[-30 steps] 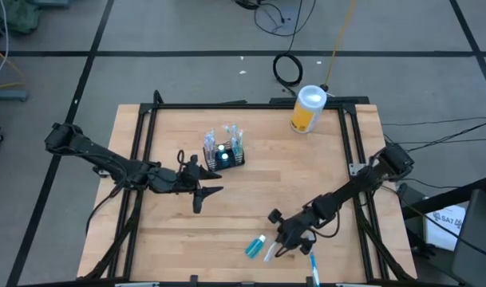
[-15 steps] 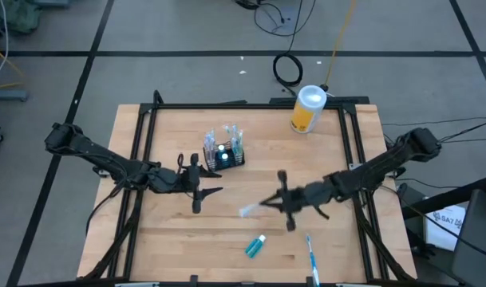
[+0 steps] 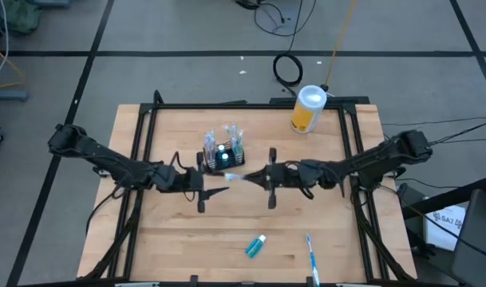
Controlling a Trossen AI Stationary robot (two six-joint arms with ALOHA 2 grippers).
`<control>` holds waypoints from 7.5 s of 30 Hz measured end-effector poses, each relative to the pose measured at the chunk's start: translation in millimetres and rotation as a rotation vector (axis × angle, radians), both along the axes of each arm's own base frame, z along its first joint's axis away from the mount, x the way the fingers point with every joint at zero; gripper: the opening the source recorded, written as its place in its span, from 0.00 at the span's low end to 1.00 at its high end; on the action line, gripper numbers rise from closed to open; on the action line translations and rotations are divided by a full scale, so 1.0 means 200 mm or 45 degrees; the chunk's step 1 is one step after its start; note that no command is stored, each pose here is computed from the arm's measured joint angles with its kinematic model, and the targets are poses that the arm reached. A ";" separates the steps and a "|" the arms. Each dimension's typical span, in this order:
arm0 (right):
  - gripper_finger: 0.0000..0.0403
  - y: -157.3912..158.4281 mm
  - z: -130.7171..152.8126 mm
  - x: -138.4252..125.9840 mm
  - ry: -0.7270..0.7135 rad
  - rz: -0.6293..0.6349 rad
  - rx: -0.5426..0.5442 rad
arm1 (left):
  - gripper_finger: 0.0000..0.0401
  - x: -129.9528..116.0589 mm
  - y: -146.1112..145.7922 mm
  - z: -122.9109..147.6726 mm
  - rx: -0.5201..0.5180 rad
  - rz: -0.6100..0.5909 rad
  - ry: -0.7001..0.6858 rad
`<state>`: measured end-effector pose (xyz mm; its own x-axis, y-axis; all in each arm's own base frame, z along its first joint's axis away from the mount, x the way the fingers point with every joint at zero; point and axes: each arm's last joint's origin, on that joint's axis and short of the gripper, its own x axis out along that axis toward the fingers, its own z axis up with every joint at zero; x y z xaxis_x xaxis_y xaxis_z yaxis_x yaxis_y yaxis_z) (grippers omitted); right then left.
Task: Pick & Place toothbrushing station
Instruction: Put the blue toothbrush into the black mesh organizer, then put the blue mouthwash into the black mesh organizer
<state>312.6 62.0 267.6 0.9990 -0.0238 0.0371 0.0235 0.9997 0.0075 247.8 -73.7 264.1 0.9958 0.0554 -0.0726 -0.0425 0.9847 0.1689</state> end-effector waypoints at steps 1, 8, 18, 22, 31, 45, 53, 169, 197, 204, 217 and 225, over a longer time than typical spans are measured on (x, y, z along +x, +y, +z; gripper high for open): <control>0.00 -0.01 -0.01 0.01 -0.009 0.035 0.010 | 0.47 0.01 0.01 0.01 -0.010 0.013 -0.029; 0.00 -0.09 -0.03 0.05 -0.039 0.120 0.093 | 0.47 0.06 0.08 0.00 -0.084 -0.023 -0.071; 0.00 -0.10 -0.03 0.05 -0.022 0.114 0.091 | 0.47 0.09 0.14 0.02 -0.145 -0.075 -0.145; 0.00 -0.10 -0.03 0.05 -0.025 0.115 0.082 | 0.47 0.09 0.18 0.01 -0.199 -0.038 -0.140; 0.00 -0.10 -0.04 0.05 -0.003 0.110 0.080 | 0.47 0.09 0.18 0.03 -0.203 -0.132 -0.169; 0.00 -0.10 -0.04 0.05 -0.005 0.108 0.076 | 0.19 0.10 0.20 0.02 -0.226 -0.107 -0.166; 0.02 -0.10 -0.04 0.05 0.004 0.093 0.075 | 0.03 0.10 0.20 0.02 -0.222 -0.106 -0.161; 0.42 -0.22 -0.14 0.05 0.247 -0.294 0.081 | 0.36 -0.22 0.56 -0.12 -0.459 0.790 0.522; 0.42 -0.20 -0.20 0.04 0.416 -0.109 0.190 | 0.42 -0.14 0.12 0.03 -0.486 0.081 0.173; 0.42 0.02 -0.29 0.01 0.606 0.380 0.126 | 0.42 -0.10 0.05 0.00 -0.544 0.024 0.179; 0.50 0.42 -0.67 0.02 0.754 0.696 0.035 | 0.42 -0.11 0.03 0.00 -0.566 0.014 0.187; 0.53 0.44 -0.76 0.00 0.870 0.688 0.012 | 0.42 -0.11 0.03 0.00 -0.566 0.014 0.192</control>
